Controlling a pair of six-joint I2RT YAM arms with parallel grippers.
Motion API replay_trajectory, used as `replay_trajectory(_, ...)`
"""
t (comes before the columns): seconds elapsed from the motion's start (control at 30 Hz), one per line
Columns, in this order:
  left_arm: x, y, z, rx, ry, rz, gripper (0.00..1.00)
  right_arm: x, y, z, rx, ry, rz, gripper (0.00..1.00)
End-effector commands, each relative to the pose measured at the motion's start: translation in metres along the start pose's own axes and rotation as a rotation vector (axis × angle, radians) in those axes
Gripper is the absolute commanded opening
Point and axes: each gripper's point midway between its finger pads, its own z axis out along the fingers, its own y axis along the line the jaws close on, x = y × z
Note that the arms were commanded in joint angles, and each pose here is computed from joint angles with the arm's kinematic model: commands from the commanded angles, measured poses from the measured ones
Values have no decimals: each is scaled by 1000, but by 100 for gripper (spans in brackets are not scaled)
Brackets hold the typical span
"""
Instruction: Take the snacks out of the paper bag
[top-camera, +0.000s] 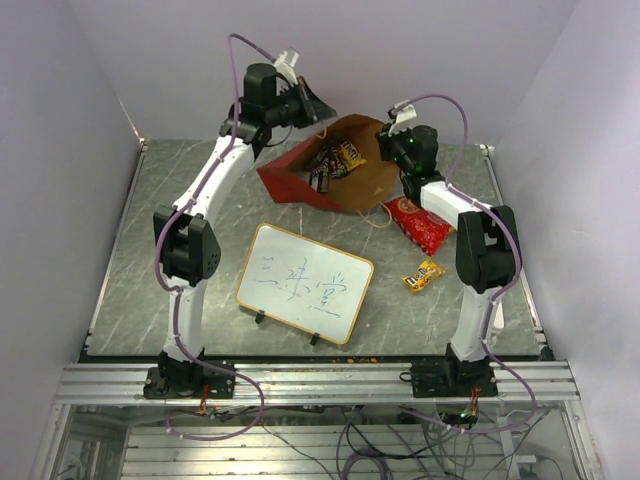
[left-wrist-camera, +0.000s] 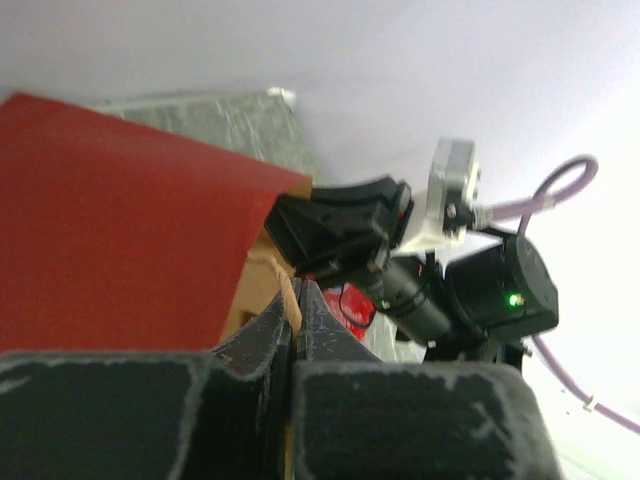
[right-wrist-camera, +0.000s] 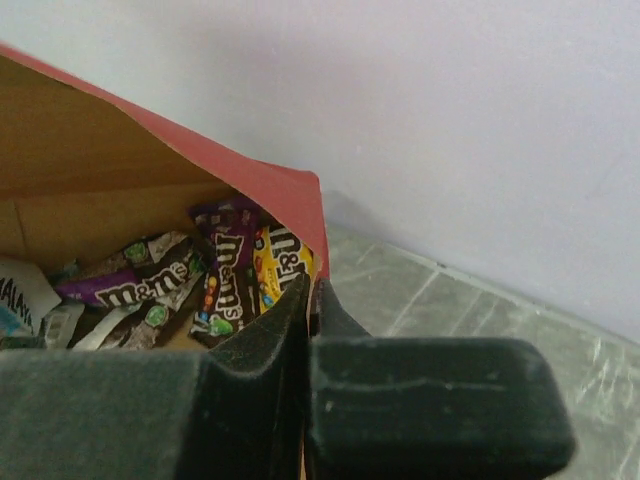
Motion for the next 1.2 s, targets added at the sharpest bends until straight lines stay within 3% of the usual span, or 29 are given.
replay_trajectory(0.0, 18, -50, -18, 51, 18, 117, 7, -11, -2, -23, 16, -9, 41, 0)
replay_trajectory(0.3, 70, -55, -50, 29, 136, 61, 7, 15, 10, -59, 20, 103, 141, 0)
replay_trajectory(0.5, 92, -63, -55, 73, 200, -34, 7, 46, 16, -83, 43, 247, 200, 1)
replay_trajectory(0.67, 96, -74, -55, 105, 216, -81, 7, 47, 12, -97, 66, 322, 181, 23)
replay_trajectory(0.77, 95, -84, -52, 143, 224, -100, 7, 28, 6, -109, 96, 324, 166, 42)
replay_trajectory(0.9, 94, -87, -51, 150, 220, -135, 7, 6, 2, -131, 130, 314, 166, 59)
replay_trajectory(1.03, 88, -93, -46, 179, 210, -160, 7, -6, 8, -155, 126, 312, 186, 65)
replay_trajectory(1.17, 78, -104, -39, 242, 185, -210, 7, -19, 43, -172, -61, 242, 134, 64)
